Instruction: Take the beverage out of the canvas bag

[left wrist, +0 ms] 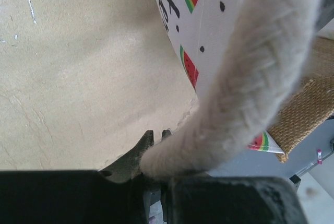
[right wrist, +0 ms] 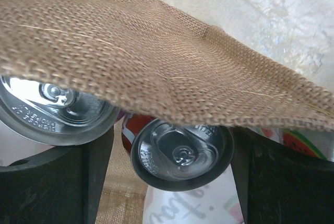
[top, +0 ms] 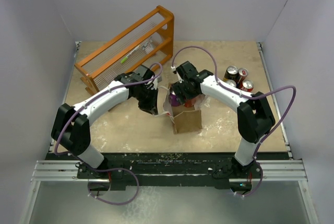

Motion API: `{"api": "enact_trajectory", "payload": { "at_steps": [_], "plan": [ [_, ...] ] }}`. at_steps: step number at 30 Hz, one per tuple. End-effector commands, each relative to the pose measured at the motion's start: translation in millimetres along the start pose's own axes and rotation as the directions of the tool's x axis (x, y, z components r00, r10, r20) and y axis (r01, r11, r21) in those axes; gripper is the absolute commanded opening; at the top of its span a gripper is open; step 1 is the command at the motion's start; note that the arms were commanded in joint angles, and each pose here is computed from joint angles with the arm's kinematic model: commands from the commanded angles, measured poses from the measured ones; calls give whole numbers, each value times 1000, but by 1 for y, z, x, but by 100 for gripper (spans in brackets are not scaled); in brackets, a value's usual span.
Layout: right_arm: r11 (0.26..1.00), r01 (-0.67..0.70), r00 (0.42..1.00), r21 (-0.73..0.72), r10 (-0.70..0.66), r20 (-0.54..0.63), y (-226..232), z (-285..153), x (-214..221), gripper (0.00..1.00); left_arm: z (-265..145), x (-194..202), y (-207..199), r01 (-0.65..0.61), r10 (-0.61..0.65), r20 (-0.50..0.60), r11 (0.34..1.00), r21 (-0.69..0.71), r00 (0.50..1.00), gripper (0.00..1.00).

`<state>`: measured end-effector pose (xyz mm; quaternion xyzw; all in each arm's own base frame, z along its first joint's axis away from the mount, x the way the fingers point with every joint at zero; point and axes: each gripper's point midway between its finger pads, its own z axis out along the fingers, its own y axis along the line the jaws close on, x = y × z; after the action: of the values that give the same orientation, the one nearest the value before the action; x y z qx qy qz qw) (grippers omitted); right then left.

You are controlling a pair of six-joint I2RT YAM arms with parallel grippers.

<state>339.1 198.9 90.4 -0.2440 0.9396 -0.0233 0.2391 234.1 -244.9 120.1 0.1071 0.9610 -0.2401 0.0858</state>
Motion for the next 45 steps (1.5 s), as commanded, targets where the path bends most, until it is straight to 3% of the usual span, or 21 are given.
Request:
{"api": "enact_trajectory", "payload": {
  "at_steps": [1, 4, 12, 18, 21, 27, 35, 39, 45],
  "plan": [
    [995, 97, 988, -6, -95, 123, -3, 7, -28, 90, -6, -10, -3, -32, 32, 22, 999, 11, 999, 0],
    [989, 146, 979, 2, -145, 141, -5, 11, -30, 95, -6, -9, -4, -30, 30, 18, 999, 14, 999, 0],
    [976, 219, 951, -8, -211, 225, -7, 11, -43, 96, -6, -10, -5, -36, 36, 12, 999, 20, 999, 0],
    [974, 225, 947, -17, -214, 241, -12, 13, -42, 88, -7, -9, -5, -38, 38, 8, 999, 20, 999, 0],
    [973, 229, 945, -38, -212, 249, -10, 10, -41, 76, -7, -9, -5, -38, 38, 9, 999, 22, 999, 0],
    [975, 216, 940, -58, -192, 282, -8, -6, -46, 42, -8, -10, -7, -42, 41, 10, 999, 25, 999, 0],
    [981, 173, 943, -86, -140, 301, -7, -28, -45, 23, -8, -8, -8, -36, 36, 5, 999, 35, 999, 0],
    [987, 131, 941, -88, -95, 323, -9, -43, -49, 0, -9, -6, -8, -35, 34, 6, 999, 35, 999, 0],
    [984, 51, 922, -171, 20, 387, 1, -67, -63, 0, -9, -4, -7, -29, 29, 6, 999, 37, 1000, 0]
  ]
}}
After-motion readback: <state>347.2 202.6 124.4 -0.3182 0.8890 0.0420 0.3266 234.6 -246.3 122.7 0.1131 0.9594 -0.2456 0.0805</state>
